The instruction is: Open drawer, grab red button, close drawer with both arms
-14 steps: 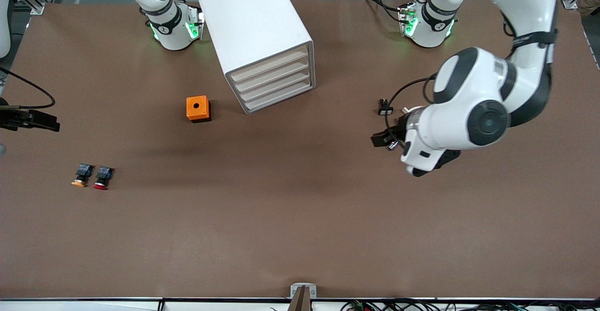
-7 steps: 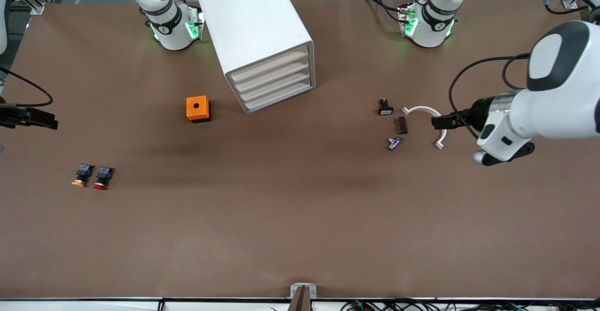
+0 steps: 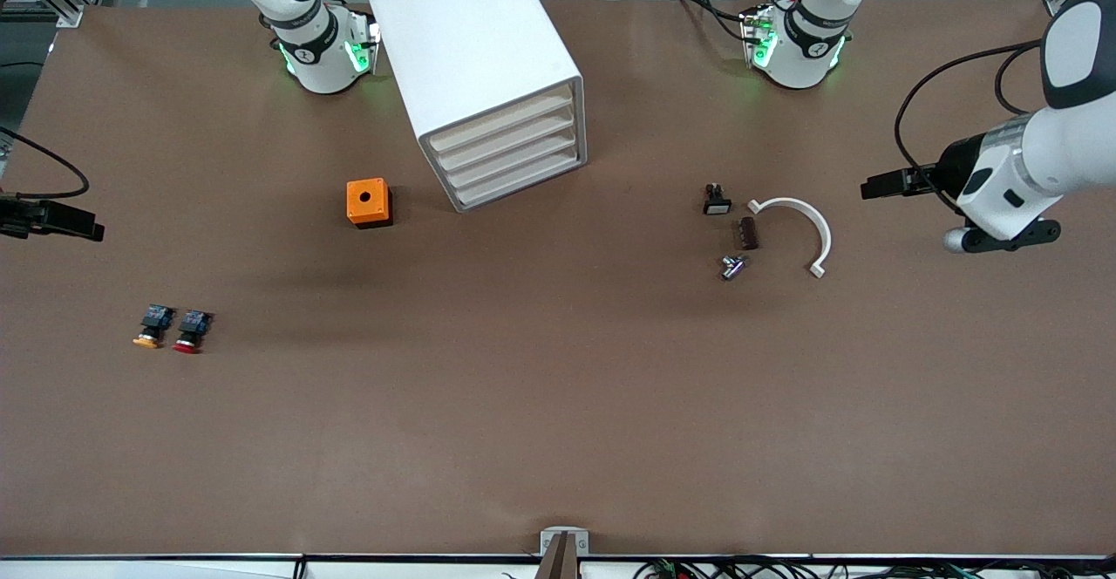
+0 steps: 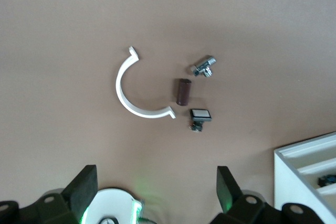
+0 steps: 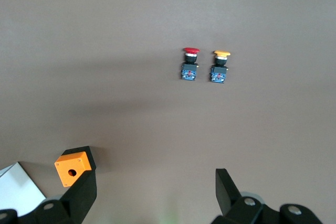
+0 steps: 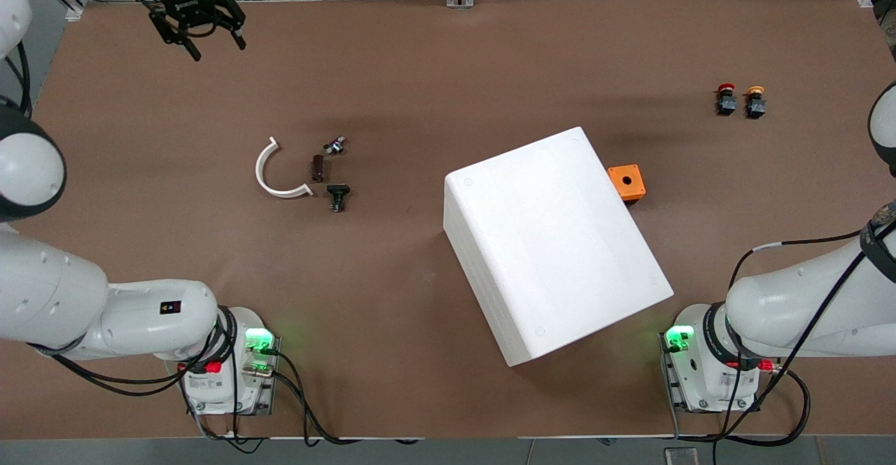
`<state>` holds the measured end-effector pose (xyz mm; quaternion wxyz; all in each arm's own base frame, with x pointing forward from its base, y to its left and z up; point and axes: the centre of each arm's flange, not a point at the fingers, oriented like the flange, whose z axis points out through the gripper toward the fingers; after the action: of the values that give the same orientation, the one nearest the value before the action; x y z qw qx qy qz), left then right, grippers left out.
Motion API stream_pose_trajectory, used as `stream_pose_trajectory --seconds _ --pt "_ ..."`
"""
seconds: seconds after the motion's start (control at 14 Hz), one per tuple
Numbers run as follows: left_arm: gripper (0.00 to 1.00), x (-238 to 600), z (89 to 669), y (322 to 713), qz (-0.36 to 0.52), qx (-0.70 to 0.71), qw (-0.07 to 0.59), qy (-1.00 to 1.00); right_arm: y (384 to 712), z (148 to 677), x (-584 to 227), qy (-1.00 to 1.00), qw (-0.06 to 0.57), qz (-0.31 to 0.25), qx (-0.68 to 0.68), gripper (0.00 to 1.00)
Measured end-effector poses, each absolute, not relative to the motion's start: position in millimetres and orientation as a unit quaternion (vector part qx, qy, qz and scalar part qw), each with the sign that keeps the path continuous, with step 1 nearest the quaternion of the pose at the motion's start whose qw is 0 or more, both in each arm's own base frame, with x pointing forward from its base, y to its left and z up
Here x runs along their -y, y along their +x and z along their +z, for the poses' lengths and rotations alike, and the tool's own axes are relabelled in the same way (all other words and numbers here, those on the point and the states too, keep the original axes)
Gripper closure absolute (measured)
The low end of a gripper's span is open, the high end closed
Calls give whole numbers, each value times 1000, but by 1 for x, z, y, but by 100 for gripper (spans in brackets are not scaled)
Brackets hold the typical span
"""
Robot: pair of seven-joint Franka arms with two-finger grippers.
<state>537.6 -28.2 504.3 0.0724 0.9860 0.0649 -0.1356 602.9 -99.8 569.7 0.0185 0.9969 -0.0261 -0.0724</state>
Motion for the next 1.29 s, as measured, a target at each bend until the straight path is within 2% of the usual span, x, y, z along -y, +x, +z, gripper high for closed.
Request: stream_pose_trajectory --seconds 0.29,0.64,0.93,1.29 --pt "0 6 513 529 -85 -42 33 995 597 605 102 997 19 -62 31 0" --pt "0 4 554 558 -20 -39 29 999 588 630 97 998 12 -62 29 0" --pt "0 1 576 587 10 -38 35 999 573 658 93 999 10 -39 28 0" --pt "0 0 590 592 25 -38 36 998 564 659 108 998 9 -41 43 0"
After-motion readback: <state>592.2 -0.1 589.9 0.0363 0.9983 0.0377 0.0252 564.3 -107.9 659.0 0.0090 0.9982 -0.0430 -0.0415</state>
